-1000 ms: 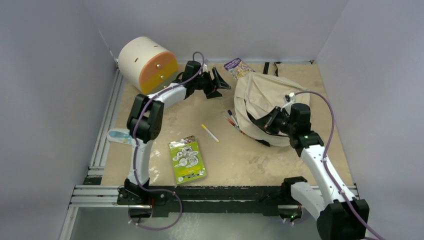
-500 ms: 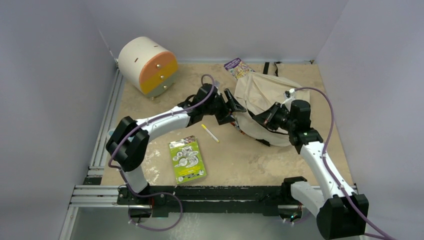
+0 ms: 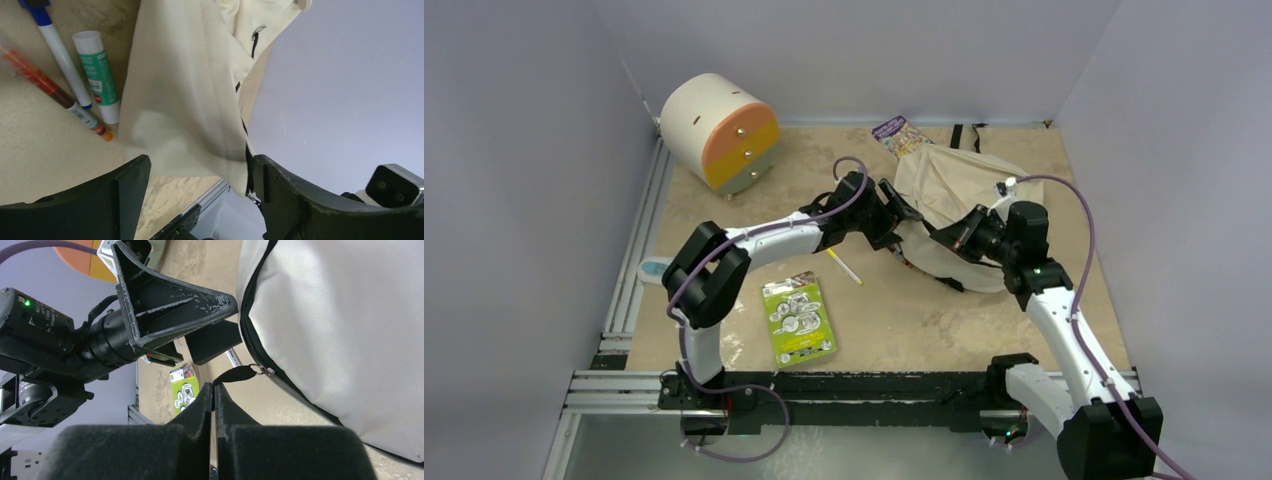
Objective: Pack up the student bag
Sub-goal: Unzip the student bag at the center of the board.
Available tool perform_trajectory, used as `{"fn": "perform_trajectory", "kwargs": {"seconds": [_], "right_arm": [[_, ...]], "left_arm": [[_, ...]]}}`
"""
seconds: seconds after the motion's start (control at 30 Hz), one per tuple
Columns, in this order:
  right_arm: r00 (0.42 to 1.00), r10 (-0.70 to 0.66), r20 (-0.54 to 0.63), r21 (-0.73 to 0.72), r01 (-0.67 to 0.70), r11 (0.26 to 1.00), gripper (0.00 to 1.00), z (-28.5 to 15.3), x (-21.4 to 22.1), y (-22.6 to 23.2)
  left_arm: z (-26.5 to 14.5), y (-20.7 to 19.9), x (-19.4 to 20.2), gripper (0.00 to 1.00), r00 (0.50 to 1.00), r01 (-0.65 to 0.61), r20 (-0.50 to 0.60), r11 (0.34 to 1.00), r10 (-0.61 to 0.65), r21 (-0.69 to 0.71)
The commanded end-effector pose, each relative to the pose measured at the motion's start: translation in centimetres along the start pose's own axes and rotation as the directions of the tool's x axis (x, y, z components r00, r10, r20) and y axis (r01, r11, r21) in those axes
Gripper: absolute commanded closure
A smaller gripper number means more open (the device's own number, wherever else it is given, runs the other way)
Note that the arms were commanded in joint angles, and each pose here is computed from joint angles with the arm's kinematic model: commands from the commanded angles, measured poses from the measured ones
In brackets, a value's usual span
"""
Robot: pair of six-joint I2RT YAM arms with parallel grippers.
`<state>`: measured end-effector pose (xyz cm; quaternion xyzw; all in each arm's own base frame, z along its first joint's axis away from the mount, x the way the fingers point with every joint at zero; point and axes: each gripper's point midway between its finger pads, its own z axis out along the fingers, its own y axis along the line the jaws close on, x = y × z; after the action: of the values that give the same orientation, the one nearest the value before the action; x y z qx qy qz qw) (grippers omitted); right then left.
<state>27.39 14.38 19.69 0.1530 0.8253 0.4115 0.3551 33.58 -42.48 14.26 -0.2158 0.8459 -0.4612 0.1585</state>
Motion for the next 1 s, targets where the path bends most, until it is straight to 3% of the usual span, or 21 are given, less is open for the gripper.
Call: {"fn": "perform_trajectory", "kwargs": {"seconds": [0.0, 0.27, 0.53, 0.67, 0.8, 0.97], "right_arm": [[0.999, -0.044, 0.015, -0.067, 0.045, 0.997, 1.0, -0.5, -0.3, 1.5], [0.999, -0.039, 0.012, -0.066, 0.04, 0.997, 1.0, -0.4, -0.1, 1.3], [0.999, -0.036, 0.008, -0.054, 0.036, 0.998, 1.0, -0.2, 0.1, 0.8], [0.999, -0.032, 0.005, -0.053, 0.032, 0.998, 1.0, -0.2, 0.3, 0.6], [0.999, -0.036, 0.006, -0.055, 0.036, 0.998, 1.0, -0.2, 0.3, 0.6], [0.999, -0.034, -0.008, -0.044, 0.034, 0.998, 1.0, -0.6, 0.9, 0.4]], "left_arm": [[-0.3, -4.7, -0.7, 0.26, 1.0, 0.02, 0.011, 0.99, -0.022, 0.138], [0.2, -5.0, -0.4, 0.3, 1.0, 0.016, -0.004, 0.99, -0.016, 0.142], [1.1, -3.9, 0.2, 0.51, 0.999, -0.001, -0.034, 0.988, 0.007, 0.157], [1.3, -3.3, 0.5, 0.55, 0.999, -0.011, -0.045, 0.988, 0.018, 0.155], [1.6, -3.3, 0.7, 0.66, 0.997, -0.042, -0.059, 0.984, 0.053, 0.176], [1.6, -3.4, -0.5, 0.91, 0.992, -0.085, -0.078, 0.975, 0.103, 0.206]]}}
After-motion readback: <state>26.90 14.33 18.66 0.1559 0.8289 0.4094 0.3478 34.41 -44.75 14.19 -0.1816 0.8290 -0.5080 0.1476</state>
